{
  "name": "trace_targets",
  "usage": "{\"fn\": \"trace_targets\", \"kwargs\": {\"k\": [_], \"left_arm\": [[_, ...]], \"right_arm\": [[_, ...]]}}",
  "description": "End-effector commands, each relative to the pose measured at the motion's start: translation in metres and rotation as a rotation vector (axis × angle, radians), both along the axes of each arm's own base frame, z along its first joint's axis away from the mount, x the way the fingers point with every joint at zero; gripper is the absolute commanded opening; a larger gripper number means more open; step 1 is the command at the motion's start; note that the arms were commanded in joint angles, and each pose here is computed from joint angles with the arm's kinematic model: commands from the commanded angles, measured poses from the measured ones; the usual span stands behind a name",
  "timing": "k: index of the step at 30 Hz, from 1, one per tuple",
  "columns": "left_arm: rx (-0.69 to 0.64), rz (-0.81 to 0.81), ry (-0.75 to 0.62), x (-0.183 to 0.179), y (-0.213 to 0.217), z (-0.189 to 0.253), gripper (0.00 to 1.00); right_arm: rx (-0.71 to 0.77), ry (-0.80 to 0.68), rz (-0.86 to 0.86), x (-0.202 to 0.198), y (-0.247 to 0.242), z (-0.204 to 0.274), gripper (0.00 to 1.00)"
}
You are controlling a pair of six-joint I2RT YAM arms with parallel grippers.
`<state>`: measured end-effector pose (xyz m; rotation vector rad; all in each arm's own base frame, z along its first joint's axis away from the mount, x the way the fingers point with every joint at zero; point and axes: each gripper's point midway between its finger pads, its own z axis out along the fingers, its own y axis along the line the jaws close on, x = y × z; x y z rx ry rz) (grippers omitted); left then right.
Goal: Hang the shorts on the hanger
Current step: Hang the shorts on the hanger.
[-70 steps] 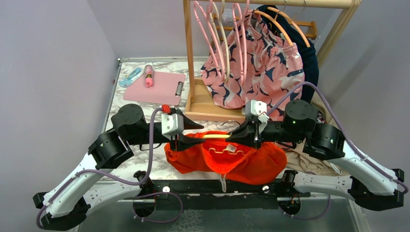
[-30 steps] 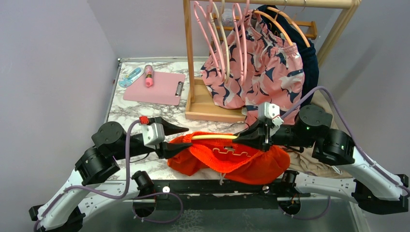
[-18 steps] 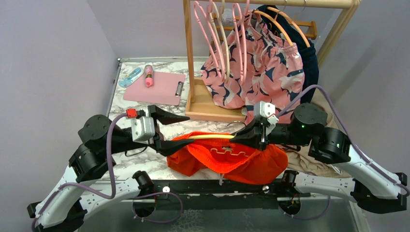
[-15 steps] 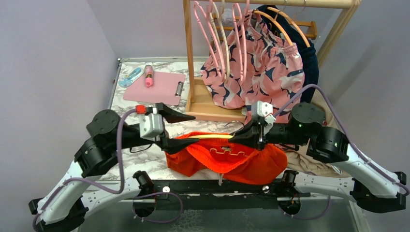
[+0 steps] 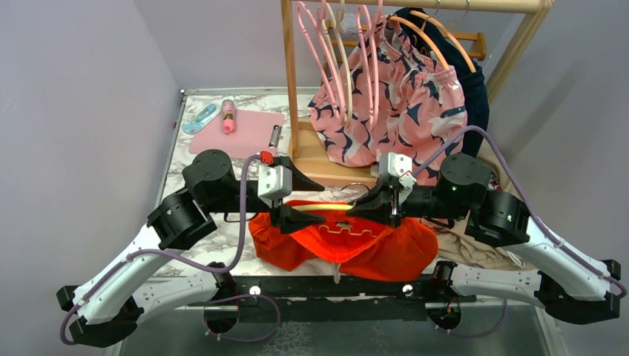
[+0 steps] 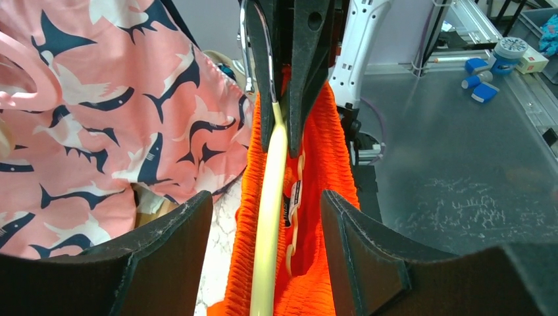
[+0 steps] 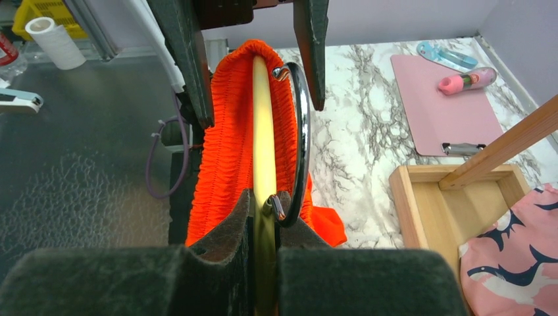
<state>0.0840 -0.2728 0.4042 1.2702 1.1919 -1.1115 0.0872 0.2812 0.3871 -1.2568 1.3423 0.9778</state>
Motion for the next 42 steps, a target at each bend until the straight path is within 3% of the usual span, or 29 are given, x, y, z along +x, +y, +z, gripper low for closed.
{"fn": "trace_targets", "kwargs": {"k": [1,11,18,23,26,29,34,42], "left_arm": [[0.014,-0.04,-0.011,-0.004,-0.002,-0.009,0.64],[0.071,0.006,0.004,0.008,-0.006,-0.031,0.52],[0.071,0.007,0.0,0.01,-0.008,-0.029,0.28],[0.066,0.015,-0.005,0.011,-0.008,-0.027,0.0],[0.061,0.041,-0.016,0.014,-0.005,-0.026,0.0],[0.052,0.065,-0.028,0.016,-0.001,-0.026,0.0],[0.029,0.097,-0.053,0.016,0.007,-0.021,0.0],[0.0,0.125,-0.079,0.014,0.017,-0.014,0.0]], "right_arm": [[0.141,-0.084,0.032,-0.004,0.003,0.049,0.01],[0.14,-0.081,0.05,-0.005,0.007,0.049,0.01],[0.132,-0.07,0.061,-0.006,0.009,0.044,0.01],[0.123,-0.065,0.064,-0.006,0.011,0.041,0.01],[0.123,-0.067,0.061,-0.005,0.011,0.042,0.03],[0.125,-0.073,0.02,0.001,0.008,0.044,0.24],[0.101,-0.085,-0.06,0.013,0.0,0.044,0.39],[0.068,-0.102,-0.194,0.03,-0.021,0.035,0.43]]}}
